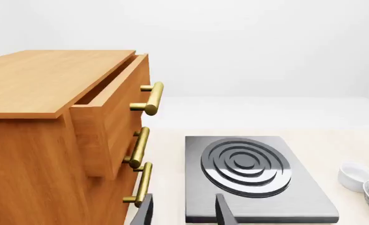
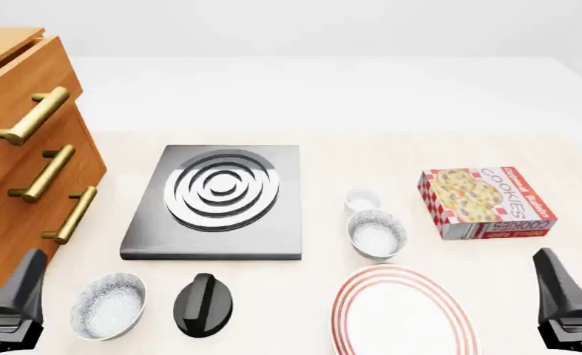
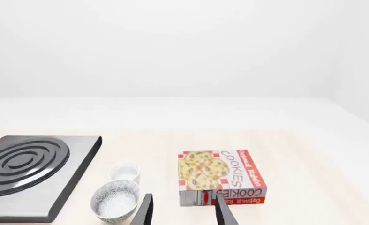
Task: Pick the akita bowl between the plate and the ramekin and place it on the plate.
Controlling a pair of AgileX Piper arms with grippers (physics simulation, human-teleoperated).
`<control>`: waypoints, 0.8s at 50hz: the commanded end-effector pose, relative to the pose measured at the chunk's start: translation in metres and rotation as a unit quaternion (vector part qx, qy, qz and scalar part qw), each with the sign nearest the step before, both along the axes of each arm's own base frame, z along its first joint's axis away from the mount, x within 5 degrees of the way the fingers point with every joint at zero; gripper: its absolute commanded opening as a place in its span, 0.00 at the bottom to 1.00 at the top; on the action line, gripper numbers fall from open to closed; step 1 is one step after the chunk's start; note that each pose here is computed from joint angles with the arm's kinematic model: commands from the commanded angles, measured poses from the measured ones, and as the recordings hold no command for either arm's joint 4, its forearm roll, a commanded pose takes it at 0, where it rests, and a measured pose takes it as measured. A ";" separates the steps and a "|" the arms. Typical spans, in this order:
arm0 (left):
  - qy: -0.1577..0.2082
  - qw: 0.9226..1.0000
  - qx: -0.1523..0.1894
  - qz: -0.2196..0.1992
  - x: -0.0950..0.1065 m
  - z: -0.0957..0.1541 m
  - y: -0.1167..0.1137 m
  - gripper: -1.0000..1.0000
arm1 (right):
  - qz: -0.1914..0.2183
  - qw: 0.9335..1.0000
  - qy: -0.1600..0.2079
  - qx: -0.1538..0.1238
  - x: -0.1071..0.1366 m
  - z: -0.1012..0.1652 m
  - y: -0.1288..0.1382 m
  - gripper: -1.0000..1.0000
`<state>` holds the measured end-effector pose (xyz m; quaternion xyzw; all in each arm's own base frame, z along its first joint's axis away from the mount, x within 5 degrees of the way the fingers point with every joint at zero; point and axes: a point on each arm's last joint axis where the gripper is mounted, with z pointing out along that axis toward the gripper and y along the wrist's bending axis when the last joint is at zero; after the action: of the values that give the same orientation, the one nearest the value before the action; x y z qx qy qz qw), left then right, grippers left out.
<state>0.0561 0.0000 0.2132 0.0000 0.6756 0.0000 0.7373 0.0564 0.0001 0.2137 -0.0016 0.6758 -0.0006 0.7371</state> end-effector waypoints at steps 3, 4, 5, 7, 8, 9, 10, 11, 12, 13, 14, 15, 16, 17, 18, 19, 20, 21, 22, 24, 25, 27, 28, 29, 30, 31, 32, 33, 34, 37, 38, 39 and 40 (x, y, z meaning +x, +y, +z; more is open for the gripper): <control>0.000 1.000 0.000 0.000 0.000 0.000 0.000 1.00 | 0.011 1.000 -0.001 -0.006 0.000 0.001 0.001 1.00; 0.000 1.000 0.000 0.000 0.000 0.000 0.000 1.00 | 0.009 1.000 0.000 -0.008 0.000 0.001 0.001 1.00; 0.000 1.000 0.000 0.000 0.000 0.000 0.000 1.00 | 0.018 1.000 -0.001 -0.007 0.000 0.001 0.002 1.00; 0.000 1.000 0.000 0.000 0.000 0.000 0.000 1.00 | 0.019 1.000 0.000 -0.008 0.000 0.001 0.002 1.00; 0.000 1.000 0.000 0.000 0.000 0.000 0.000 1.00 | 0.018 1.000 0.000 -0.009 0.000 0.000 0.002 1.00; 0.000 1.000 0.000 0.000 0.000 0.000 0.000 1.00 | 0.020 1.000 0.000 -0.009 0.000 0.001 0.002 1.00; 0.000 1.000 0.000 0.000 0.000 0.000 0.000 1.00 | 0.021 1.000 -0.001 -0.011 0.000 0.001 0.002 1.00; 0.000 1.000 0.000 0.000 0.000 0.000 0.000 1.00 | 0.027 1.000 -0.001 -0.012 -0.001 0.001 0.003 1.00; 0.000 1.000 0.000 0.000 0.000 0.000 0.000 1.00 | 0.026 0.999 -0.008 -0.017 -0.001 0.005 0.003 1.00; 0.000 1.000 0.000 0.000 0.000 0.000 0.000 1.00 | 0.028 0.999 -0.010 -0.013 -0.001 0.006 0.003 1.00; 0.000 1.000 0.000 0.000 0.000 0.000 0.000 1.00 | 0.043 0.999 -0.019 -0.012 -0.002 0.010 0.005 1.00; 0.000 1.000 0.000 0.000 0.000 0.000 0.000 1.00 | 0.039 0.999 -0.024 -0.025 -0.002 0.012 0.005 1.00; 0.000 1.000 0.000 0.000 0.000 0.000 0.000 1.00 | 0.045 0.998 -0.028 -0.025 -0.003 0.014 0.005 1.00; 0.000 1.000 0.000 0.000 0.000 0.000 0.000 1.00 | 0.045 0.998 -0.028 -0.025 -0.003 0.014 0.005 1.00; 0.000 1.000 0.000 0.000 0.000 0.000 0.000 1.00 | 0.047 0.998 -0.027 -0.025 -0.003 0.016 0.005 1.00; 0.000 1.000 0.000 0.000 0.000 0.000 0.000 1.00 | 0.048 0.998 -0.033 -0.031 -0.004 0.019 0.005 1.00; 0.000 1.000 0.000 0.000 0.000 0.000 0.000 1.00 | 0.050 0.998 -0.033 -0.029 -0.005 0.022 0.006 1.00; 0.000 1.000 0.000 0.000 0.000 0.000 0.000 1.00 | 0.050 0.998 -0.037 -0.023 -0.007 0.030 0.005 1.00; 0.000 1.000 0.000 0.000 0.000 0.000 0.000 1.00 | 0.050 0.998 -0.040 -0.026 -0.008 0.034 0.005 1.00; 0.000 1.000 0.000 0.000 0.000 0.000 0.000 1.00 | 0.054 0.997 -0.046 -0.020 -0.011 0.045 0.005 1.00; 0.000 1.000 0.000 0.000 0.000 0.000 0.000 1.00 | 0.059 0.997 -0.045 -0.013 -0.013 0.051 0.005 1.00; 0.000 1.000 0.000 0.000 0.000 0.000 0.000 1.00 | 0.066 0.997 -0.048 -0.011 -0.019 0.064 0.005 1.00; 0.000 1.000 0.000 0.000 0.000 0.000 0.000 1.00 | 0.075 0.995 -0.059 -0.015 -0.022 0.074 0.005 1.00; 0.000 1.000 0.000 0.000 0.000 0.000 0.000 1.00 | 0.074 0.996 -0.054 -0.009 -0.025 0.079 0.005 1.00; 0.000 1.000 0.000 0.000 0.000 0.000 0.000 1.00 | 0.077 0.996 -0.050 -0.007 -0.026 0.081 0.005 1.00; 0.000 1.000 0.000 0.000 0.000 0.000 0.000 1.00 | 0.089 0.994 -0.063 -0.012 -0.030 0.090 0.005 1.00; 0.000 1.000 0.000 0.000 0.000 0.000 0.000 1.00 | 0.088 0.994 -0.064 -0.019 -0.032 0.093 0.004 1.00; 0.000 1.000 0.000 0.000 0.000 0.000 0.000 1.00 | 0.092 0.994 -0.060 -0.024 -0.031 0.097 0.005 1.00; 0.000 1.000 0.000 0.000 0.000 0.000 0.000 1.00 | 0.098 0.993 -0.063 -0.021 -0.032 0.102 0.005 1.00; 0.000 1.000 0.000 0.000 0.000 0.000 0.000 1.00 | 0.099 0.993 -0.064 -0.020 -0.030 0.115 0.005 1.00; 0.000 1.000 0.000 0.000 0.000 0.000 0.000 1.00 | 0.105 0.992 -0.064 -0.022 -0.028 0.123 0.006 1.00; 0.000 1.000 0.000 0.000 0.000 0.000 0.000 1.00 | 0.099 0.993 -0.067 -0.020 -0.028 0.131 0.006 1.00; 0.000 1.000 0.000 0.000 0.000 0.000 0.000 1.00 | 0.092 0.994 -0.066 -0.010 -0.028 0.137 0.005 1.00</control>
<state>0.0561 0.0000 0.2132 0.0000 0.6756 0.0000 0.7373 0.0344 0.0059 0.3026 -0.0690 0.6326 0.0468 0.7700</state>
